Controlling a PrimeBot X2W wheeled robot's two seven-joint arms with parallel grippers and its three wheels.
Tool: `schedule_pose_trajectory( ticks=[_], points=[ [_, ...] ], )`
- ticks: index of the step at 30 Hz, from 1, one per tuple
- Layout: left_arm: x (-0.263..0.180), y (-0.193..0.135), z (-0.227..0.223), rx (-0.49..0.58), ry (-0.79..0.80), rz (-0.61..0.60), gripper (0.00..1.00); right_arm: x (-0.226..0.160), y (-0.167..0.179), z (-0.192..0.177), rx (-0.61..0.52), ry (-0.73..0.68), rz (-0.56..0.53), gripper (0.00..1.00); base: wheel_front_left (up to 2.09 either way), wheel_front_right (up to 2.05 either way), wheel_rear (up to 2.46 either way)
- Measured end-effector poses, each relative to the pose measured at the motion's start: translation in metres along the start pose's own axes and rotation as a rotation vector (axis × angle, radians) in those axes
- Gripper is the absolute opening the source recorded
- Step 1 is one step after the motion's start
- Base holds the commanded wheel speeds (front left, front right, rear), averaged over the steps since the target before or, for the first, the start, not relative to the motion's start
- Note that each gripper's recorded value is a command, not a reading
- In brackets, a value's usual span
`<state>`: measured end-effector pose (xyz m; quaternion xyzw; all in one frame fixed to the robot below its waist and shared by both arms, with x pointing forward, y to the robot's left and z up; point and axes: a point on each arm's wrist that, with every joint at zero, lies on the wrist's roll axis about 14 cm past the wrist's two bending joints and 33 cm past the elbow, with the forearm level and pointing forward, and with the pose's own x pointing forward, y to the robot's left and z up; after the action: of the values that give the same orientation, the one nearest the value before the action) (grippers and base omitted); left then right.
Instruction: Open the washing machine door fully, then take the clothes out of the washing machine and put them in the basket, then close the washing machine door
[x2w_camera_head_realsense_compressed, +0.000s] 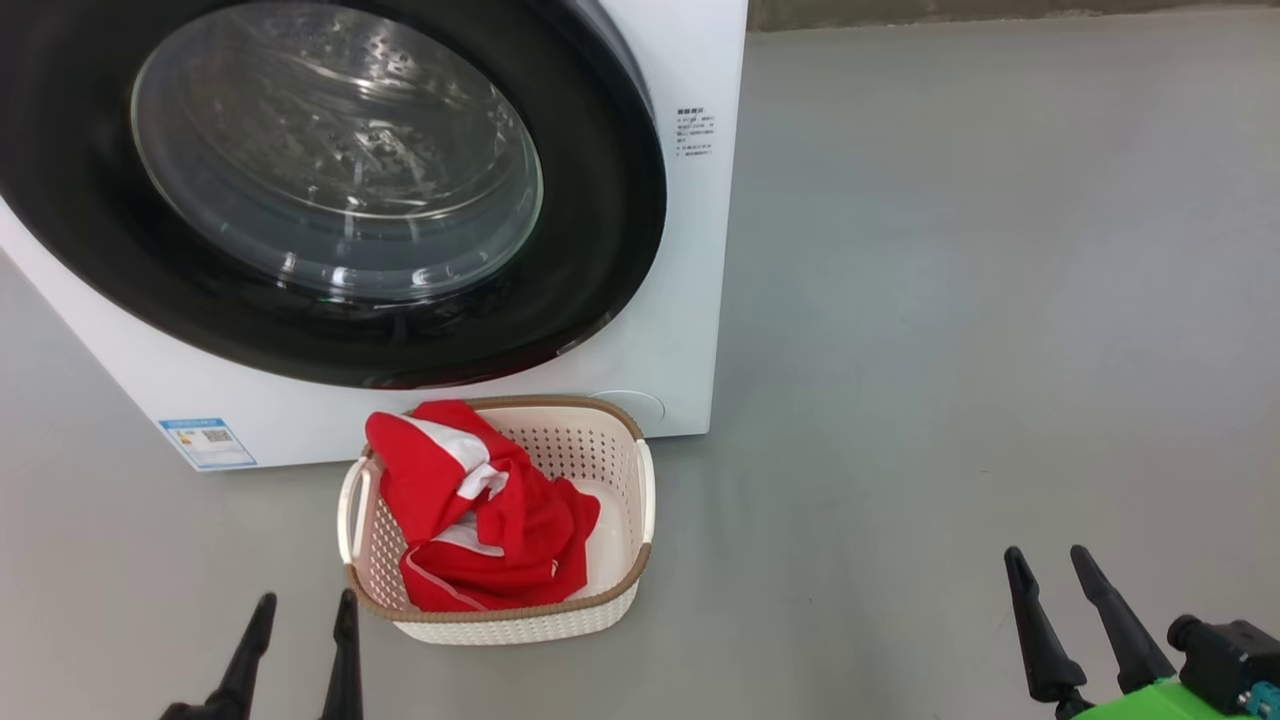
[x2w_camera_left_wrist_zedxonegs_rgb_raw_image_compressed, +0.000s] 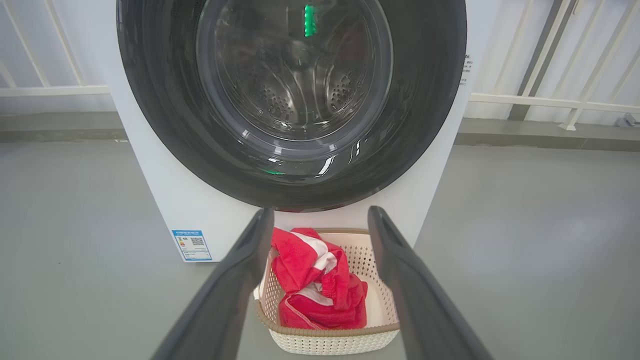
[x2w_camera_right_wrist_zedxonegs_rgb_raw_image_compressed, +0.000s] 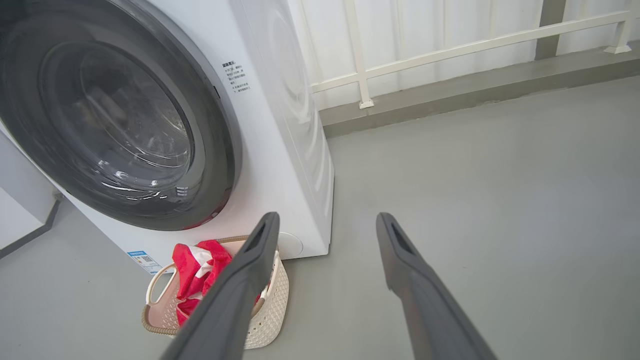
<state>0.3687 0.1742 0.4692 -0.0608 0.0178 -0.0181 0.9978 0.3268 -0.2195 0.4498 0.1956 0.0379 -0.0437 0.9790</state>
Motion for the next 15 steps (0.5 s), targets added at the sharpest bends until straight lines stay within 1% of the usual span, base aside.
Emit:
schedule_pose_trajectory(
  ticks=[15],
  points=[
    [-0.0043, 0.0034, -0.0010, 0.000, 0.003, 0.013, 1.00, -0.0034, 0.0000, 0.0003, 0.004, -0.003, -0.002, 1.00, 0.00, 0.00, 0.00]
  ],
)
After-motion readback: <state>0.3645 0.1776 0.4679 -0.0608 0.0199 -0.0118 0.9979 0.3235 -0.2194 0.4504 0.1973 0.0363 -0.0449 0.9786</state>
